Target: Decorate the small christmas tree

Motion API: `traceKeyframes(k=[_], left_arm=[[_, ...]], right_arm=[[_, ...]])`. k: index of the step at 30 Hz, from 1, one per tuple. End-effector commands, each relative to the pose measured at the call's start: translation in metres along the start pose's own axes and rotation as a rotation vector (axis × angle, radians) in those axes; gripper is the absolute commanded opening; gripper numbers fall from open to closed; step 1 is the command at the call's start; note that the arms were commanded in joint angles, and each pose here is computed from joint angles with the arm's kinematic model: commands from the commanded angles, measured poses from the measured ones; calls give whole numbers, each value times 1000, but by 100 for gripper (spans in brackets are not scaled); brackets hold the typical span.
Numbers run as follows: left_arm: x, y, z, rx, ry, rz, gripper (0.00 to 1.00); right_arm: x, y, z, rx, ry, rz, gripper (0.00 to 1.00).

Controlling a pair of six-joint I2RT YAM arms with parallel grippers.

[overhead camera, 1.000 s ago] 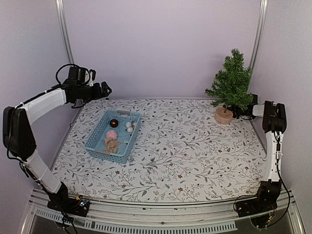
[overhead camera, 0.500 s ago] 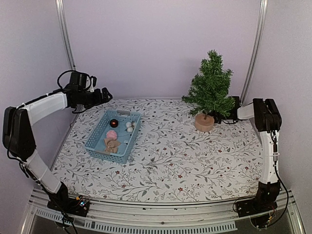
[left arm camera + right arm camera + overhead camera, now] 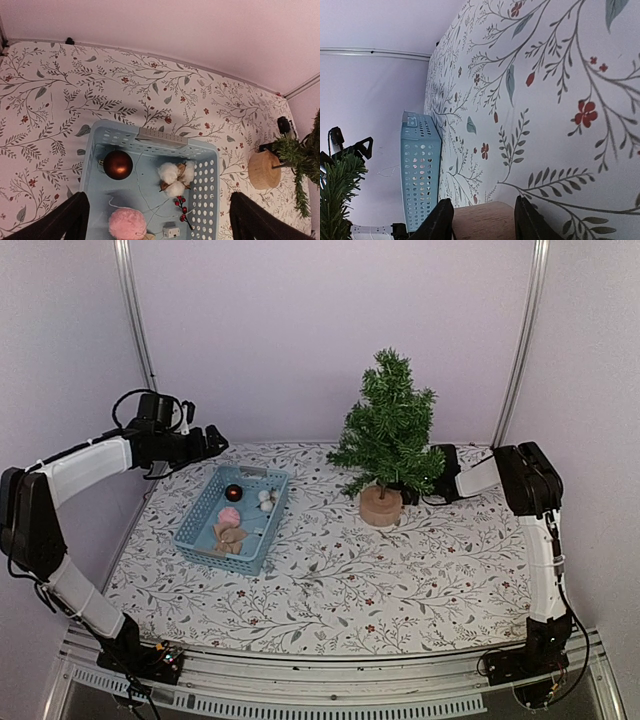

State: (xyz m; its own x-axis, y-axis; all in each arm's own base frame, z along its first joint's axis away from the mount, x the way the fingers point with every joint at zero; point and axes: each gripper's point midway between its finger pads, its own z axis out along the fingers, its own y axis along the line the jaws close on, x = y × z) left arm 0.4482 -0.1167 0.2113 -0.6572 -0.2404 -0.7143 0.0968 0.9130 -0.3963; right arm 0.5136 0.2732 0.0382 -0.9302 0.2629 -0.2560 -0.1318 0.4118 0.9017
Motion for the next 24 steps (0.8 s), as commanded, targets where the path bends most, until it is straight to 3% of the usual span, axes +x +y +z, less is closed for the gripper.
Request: traceKeyframes(k=[1,14,24], left_arm=[[6,-11,-7,44,5,30,99],[27,-18,-16,112,27,23,99],[38,-33,-24,168,54,32,99]], right_arm=[[22,16,10,-4,31,23,44],[86,40,23,-68,164,4,45],[101,63,33,-128,201,-6,45]])
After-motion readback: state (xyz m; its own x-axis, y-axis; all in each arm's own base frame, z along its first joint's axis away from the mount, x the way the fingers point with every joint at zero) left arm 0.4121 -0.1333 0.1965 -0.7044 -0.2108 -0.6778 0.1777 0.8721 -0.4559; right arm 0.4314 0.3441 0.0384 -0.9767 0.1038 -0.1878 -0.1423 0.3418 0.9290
